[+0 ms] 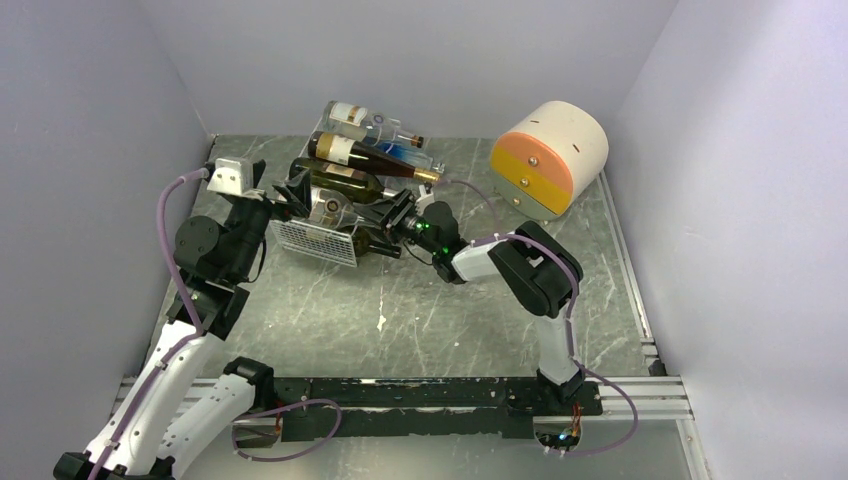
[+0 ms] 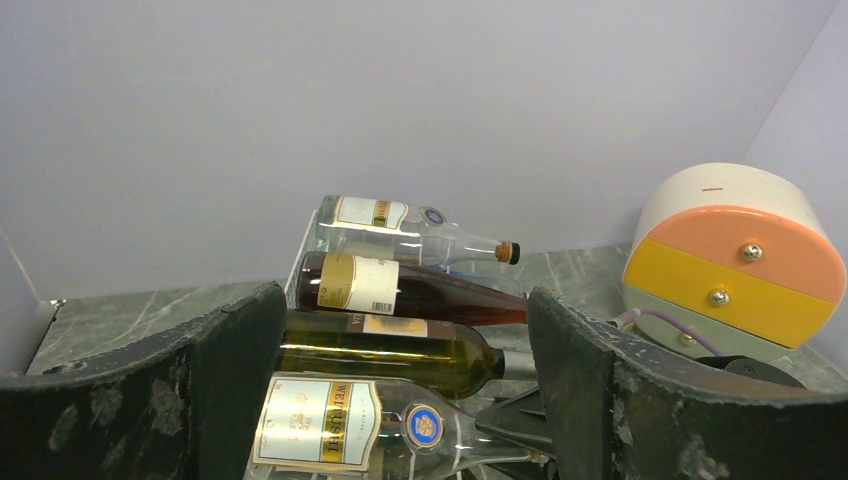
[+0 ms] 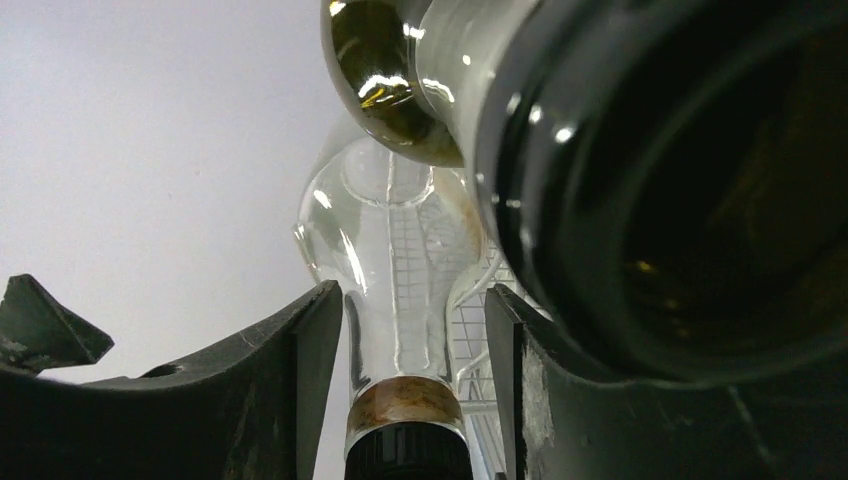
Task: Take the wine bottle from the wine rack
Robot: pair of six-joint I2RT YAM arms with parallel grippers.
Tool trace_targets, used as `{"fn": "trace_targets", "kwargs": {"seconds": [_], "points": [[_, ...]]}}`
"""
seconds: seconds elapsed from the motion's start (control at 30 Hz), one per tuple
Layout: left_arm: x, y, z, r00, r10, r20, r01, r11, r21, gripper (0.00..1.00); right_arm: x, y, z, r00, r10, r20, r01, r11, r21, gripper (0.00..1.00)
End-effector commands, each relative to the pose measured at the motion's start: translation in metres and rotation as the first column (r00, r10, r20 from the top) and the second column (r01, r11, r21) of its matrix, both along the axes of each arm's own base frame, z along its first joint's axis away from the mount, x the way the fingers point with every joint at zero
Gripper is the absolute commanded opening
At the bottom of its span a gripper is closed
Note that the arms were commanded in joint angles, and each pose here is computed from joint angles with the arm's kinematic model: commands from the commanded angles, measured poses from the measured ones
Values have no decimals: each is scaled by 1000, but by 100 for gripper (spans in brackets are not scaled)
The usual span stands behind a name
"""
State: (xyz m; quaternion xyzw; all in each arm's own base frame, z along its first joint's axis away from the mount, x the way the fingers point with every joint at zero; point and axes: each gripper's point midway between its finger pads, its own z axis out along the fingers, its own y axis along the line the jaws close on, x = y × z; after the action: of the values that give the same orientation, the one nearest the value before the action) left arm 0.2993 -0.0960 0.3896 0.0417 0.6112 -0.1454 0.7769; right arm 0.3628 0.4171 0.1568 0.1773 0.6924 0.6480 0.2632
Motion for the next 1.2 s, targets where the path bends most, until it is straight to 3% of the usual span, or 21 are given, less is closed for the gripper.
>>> {"fn": "trace_targets", "kwargs": {"seconds": [0.0,0.23,0.93,1.17], "points": [[-2,-2,10,999,-6,45,6,1000,-3,94,4,1,-2,1000,7,18,-7,1000,0,56],[-2,-3,10,999,-8,45,8,1000,-1,94,8,4,5,999,11,36,-12,1000,23,48],[0,-4,7,999,-8,36,7,1000,3,94,-6,-32,64,995,17,98,-32,988,150,1],[1,-6,7,999,-14,34,13,1000,4,94,-11,-47,70,997,19,78,-30,989,146,0]]}}
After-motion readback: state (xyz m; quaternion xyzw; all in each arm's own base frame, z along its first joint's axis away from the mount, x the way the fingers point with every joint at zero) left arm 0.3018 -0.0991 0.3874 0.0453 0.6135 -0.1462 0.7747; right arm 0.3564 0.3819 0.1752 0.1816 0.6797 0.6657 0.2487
